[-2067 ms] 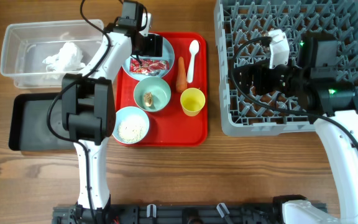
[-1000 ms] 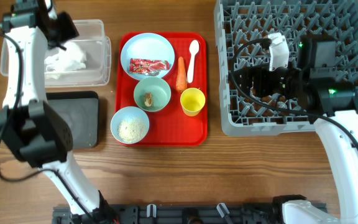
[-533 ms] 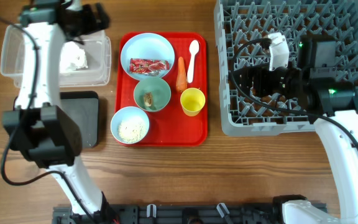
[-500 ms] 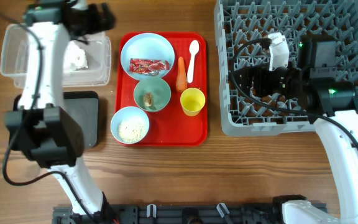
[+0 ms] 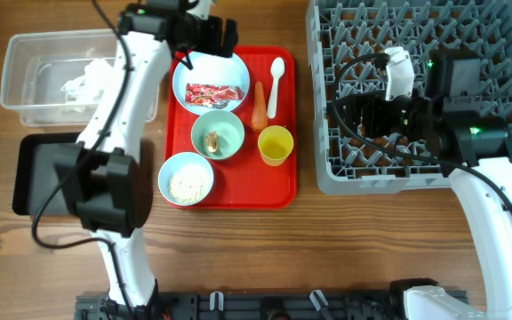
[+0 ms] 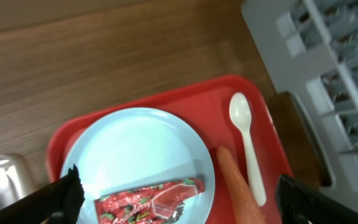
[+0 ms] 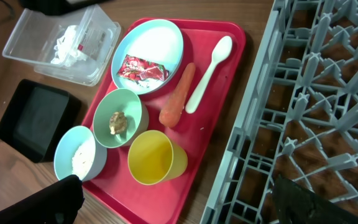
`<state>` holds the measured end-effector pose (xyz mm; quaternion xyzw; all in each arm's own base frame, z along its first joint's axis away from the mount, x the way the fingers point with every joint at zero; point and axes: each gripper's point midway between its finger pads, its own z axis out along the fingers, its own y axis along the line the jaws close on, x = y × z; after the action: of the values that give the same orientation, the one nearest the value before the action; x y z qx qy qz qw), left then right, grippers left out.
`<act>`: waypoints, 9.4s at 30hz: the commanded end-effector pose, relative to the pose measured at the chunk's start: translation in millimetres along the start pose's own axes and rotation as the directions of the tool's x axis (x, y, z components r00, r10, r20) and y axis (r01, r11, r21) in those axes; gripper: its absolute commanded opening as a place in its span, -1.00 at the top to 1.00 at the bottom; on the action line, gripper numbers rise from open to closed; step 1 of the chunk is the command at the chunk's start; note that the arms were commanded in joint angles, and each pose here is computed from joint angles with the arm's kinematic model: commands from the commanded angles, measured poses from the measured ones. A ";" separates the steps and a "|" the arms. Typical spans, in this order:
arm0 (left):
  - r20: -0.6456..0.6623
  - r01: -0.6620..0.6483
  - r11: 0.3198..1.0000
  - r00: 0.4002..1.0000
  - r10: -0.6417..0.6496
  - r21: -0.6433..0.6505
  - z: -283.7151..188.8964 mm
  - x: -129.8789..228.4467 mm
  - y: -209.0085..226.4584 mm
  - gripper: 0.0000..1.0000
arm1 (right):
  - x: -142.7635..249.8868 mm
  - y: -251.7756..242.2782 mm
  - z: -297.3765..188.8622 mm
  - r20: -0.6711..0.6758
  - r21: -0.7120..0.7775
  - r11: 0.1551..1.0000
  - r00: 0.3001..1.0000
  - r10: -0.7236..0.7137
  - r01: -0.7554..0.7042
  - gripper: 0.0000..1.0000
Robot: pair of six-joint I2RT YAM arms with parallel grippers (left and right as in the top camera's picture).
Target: Sort waste into correct bins and load items into the dishwasher rack
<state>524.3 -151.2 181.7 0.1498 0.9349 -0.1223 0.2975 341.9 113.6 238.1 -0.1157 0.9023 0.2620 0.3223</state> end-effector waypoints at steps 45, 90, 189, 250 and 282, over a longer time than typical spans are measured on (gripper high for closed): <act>-0.374 -0.126 0.985 0.913 0.162 0.118 104.0 122.5 49.5 -0.76 | 1.3 -6.0 -0.3 -0.018 0.042 0.999 1.000 0.012 -0.011 -0.99; -0.345 0.009 0.999 0.938 0.006 0.044 110.6 105.1 7.4 -0.70 | 1.7 -6.0 -0.4 -0.019 0.042 0.999 1.000 0.014 -0.013 -0.99; -0.498 0.145 0.976 0.842 -0.209 -0.165 -23.6 160.8 -59.2 -0.60 | 5.8 -34.6 -104.5 0.185 0.410 0.904 0.982 0.043 -0.117 -0.99; -0.184 0.301 0.931 0.922 -0.339 -0.206 -58.1 120.9 -67.7 0.92 | 8.4 -56.9 -52.2 0.091 0.367 0.907 0.978 0.187 -0.207 -0.88; 0.106 0.639 0.392 0.437 -0.893 0.662 -190.5 238.6 190.5 0.92 | 3.8 -57.0 -52.4 0.107 0.364 0.909 0.979 0.175 -0.202 -0.88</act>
<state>318.4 131.1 156.2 -0.2562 0.7886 -0.4590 0.3191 329.4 35.5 240.9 0.0416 0.9341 0.1102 0.3370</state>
